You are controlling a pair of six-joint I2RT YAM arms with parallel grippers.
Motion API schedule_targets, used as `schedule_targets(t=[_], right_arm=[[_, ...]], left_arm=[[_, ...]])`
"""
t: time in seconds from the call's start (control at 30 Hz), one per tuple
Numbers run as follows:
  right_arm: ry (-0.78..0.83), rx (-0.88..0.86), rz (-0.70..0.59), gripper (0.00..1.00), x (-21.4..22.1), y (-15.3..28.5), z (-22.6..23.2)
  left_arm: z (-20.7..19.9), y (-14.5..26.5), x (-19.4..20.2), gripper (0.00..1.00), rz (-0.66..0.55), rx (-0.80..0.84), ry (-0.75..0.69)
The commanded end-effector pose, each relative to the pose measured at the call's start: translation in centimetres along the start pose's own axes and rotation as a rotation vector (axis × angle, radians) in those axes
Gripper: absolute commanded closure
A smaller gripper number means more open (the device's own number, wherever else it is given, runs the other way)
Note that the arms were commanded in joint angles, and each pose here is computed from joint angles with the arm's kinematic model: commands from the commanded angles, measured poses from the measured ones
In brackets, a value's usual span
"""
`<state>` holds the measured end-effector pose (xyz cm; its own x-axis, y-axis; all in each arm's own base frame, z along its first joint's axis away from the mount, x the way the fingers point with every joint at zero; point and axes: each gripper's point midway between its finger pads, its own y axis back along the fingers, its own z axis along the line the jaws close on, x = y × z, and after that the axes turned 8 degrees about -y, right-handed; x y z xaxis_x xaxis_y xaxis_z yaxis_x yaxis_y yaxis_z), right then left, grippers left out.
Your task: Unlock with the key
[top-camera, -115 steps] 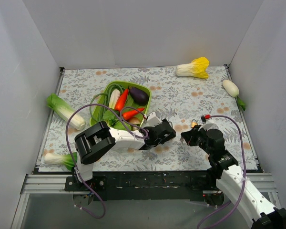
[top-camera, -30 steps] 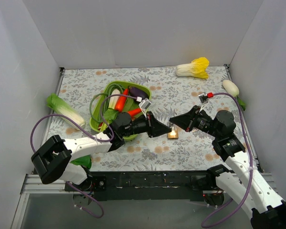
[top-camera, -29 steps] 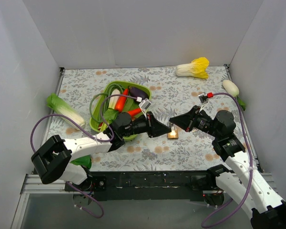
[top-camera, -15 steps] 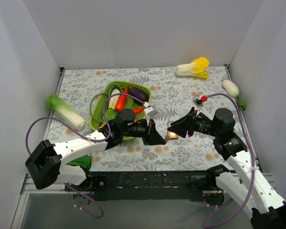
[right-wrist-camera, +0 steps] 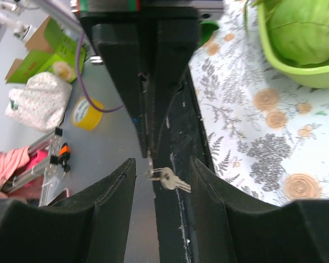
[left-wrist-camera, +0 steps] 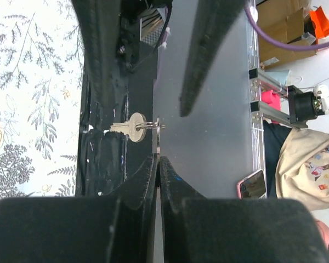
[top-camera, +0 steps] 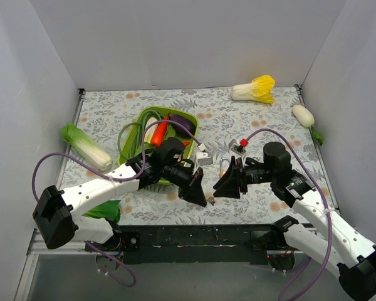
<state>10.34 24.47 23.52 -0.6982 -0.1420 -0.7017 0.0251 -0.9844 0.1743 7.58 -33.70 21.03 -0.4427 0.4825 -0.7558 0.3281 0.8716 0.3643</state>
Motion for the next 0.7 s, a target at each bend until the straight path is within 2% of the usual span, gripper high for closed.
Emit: schedule_targets(t=[0.0, 0.2, 0.67], right_arm=[[0.042, -0.048, 0.043, 0.49, 1.0, -0.9, 0.9], [0.017, -0.090, 0.090, 0.50, 2.6, -2.3, 1.3], [0.014, -0.097, 0.121, 0.73, 3.7, -3.7, 0.9]], left_arm=[[-0.5, 0.6, 0.4, 1.00, 0.046, 0.007, -0.017], [0.0, 0.4, 0.8, 1.00, 0.064, 0.002, -0.005], [0.3, 0.4, 0.9, 1.00, 0.066, -0.012, -0.011]])
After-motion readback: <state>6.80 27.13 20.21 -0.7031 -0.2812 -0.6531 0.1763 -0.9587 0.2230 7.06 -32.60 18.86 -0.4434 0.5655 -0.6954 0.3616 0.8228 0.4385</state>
